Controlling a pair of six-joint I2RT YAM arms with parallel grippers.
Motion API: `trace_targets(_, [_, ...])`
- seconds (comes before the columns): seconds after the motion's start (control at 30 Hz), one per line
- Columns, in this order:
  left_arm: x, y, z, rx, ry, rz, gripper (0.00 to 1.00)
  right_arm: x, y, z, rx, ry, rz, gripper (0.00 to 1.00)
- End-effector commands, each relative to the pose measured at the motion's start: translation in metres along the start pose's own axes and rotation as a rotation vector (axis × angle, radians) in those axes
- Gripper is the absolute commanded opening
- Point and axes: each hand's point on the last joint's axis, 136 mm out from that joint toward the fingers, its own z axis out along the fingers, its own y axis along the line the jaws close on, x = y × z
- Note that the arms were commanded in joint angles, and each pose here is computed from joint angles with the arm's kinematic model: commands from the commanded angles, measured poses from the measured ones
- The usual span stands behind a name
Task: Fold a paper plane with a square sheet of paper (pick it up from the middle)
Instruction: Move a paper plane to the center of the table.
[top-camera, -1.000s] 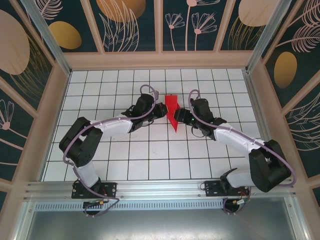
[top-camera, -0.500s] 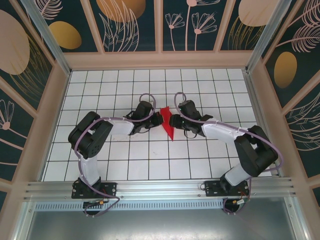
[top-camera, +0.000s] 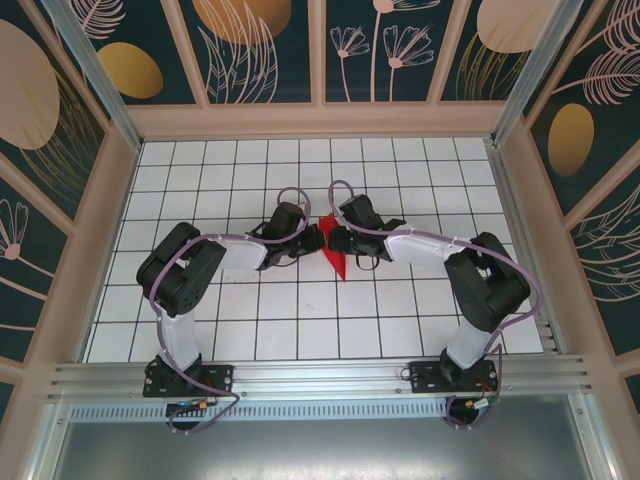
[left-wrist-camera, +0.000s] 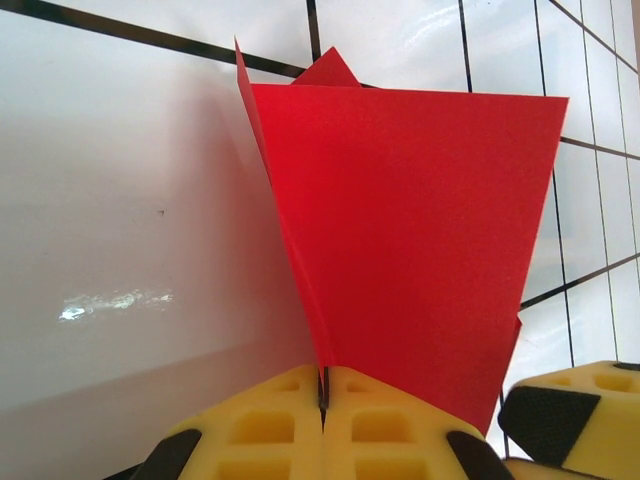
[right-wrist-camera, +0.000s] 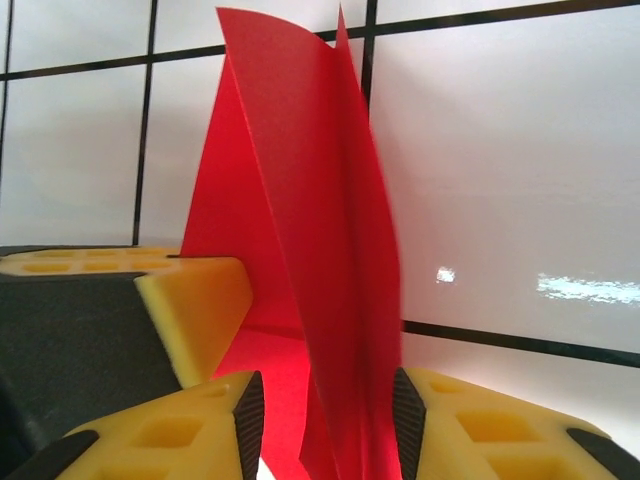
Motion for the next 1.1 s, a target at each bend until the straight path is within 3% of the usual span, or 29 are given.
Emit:
trace_targets(0.0, [0.003, 0.007, 0.003, -0.006, 0.011, -0.001, 0.0, 0.001, -0.002, 0.005, 0.041, 0.022, -0.038, 0.44])
trace_targets(0.4, [0.002, 0.011, 0.004, -0.02, 0.012, -0.005, 0.0, 0.027, 0.007, 0.01, 0.01, 0.11, -0.081, 0.43])
trace_targets(0.63, [0.0, 0.008, 0.002, -0.013, 0.006, -0.008, 0.01, 0.032, -0.002, 0.015, 0.071, 0.109, -0.06, 0.32])
trace_targets(0.87, [-0.023, 0.001, -0.018, -0.03, -0.068, -0.012, 0.24, 0.014, -0.001, 0.021, 0.182, 0.027, -0.055, 0.11])
trace_targets(1.07, [-0.057, 0.033, -0.065, -0.18, -0.208, -0.061, 0.48, -0.014, -0.008, 0.016, 0.309, -0.061, -0.027, 0.07])
